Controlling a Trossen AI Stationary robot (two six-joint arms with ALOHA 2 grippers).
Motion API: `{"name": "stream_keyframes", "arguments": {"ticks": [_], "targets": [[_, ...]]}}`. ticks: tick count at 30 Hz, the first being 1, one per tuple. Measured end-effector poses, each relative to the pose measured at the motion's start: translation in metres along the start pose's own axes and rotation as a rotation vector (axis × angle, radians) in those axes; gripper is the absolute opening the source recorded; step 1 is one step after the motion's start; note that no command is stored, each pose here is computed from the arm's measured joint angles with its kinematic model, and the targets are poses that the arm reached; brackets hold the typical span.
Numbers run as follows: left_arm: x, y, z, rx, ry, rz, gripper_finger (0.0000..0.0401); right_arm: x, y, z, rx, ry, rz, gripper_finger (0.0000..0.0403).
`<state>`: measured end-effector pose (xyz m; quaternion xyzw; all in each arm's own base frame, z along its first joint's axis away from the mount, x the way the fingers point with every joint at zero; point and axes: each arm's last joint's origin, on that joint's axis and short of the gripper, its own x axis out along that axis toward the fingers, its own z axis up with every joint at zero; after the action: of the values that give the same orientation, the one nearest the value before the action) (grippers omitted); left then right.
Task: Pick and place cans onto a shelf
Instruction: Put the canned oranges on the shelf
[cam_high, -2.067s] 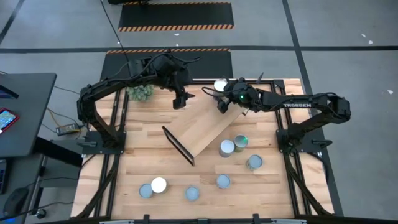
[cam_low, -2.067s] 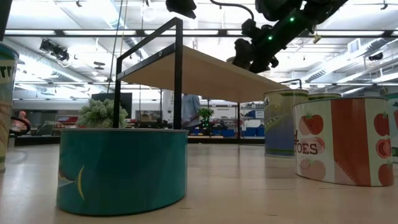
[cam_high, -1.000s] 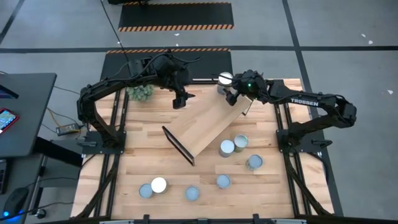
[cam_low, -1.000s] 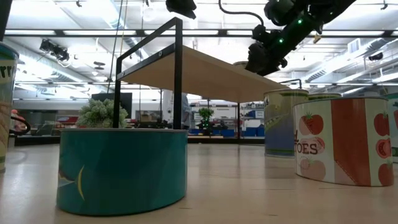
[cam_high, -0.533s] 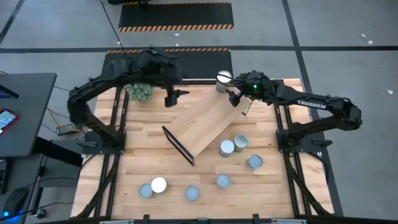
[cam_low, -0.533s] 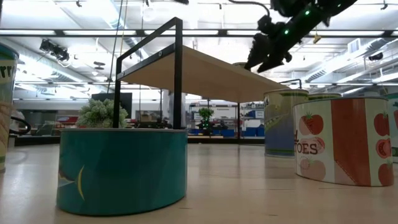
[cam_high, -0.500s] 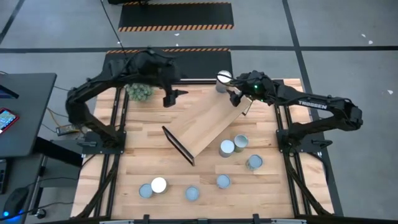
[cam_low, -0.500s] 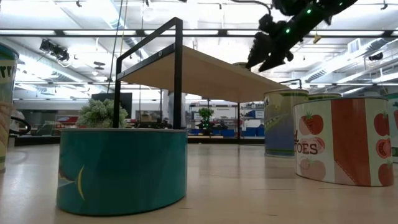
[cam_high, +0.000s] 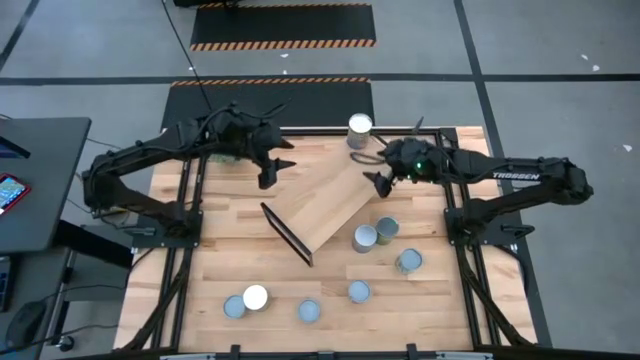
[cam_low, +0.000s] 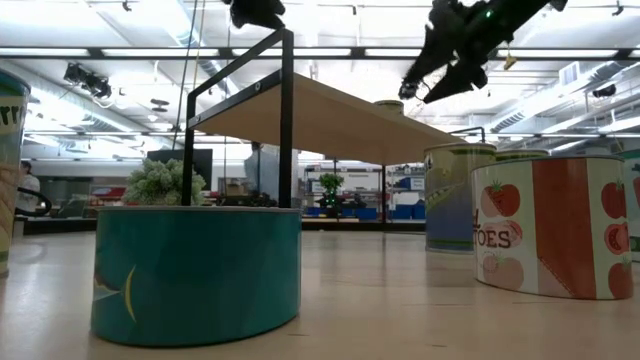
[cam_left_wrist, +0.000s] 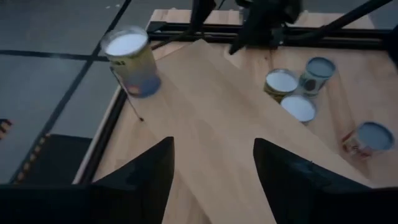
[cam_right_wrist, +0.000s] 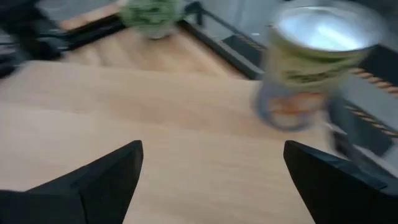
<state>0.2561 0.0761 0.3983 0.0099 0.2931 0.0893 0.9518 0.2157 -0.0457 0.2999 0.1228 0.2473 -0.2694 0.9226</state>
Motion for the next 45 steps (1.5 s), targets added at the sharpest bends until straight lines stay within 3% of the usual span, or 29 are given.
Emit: {"name": "stream_keyframes", "arguments": {"ticks": [14, 21, 28, 45], "targets": [[0.003, -0.029, -0.045, -0.249, -0.125, -0.093, 0.0187, -0.021, 0.054, -0.021, 0.016, 0.051, 0.222, 0.0398], [0.001, -0.05, -0.07, -0.385, -0.194, -0.159, 0.0181, -0.036, 0.085, -0.018, -0.016, 0.064, 0.331, 0.0394], [-0.009, -0.064, -0.088, -0.383, -0.194, -0.211, 0.018, -0.044, 0.108, -0.011, -0.026, 0.125, 0.304, 0.0386], [-0.041, -0.072, -0.126, -0.331, -0.287, -0.298, 0.018, -0.044, 0.152, -0.01, 0.15, 0.359, 0.295, 0.0384]]}}
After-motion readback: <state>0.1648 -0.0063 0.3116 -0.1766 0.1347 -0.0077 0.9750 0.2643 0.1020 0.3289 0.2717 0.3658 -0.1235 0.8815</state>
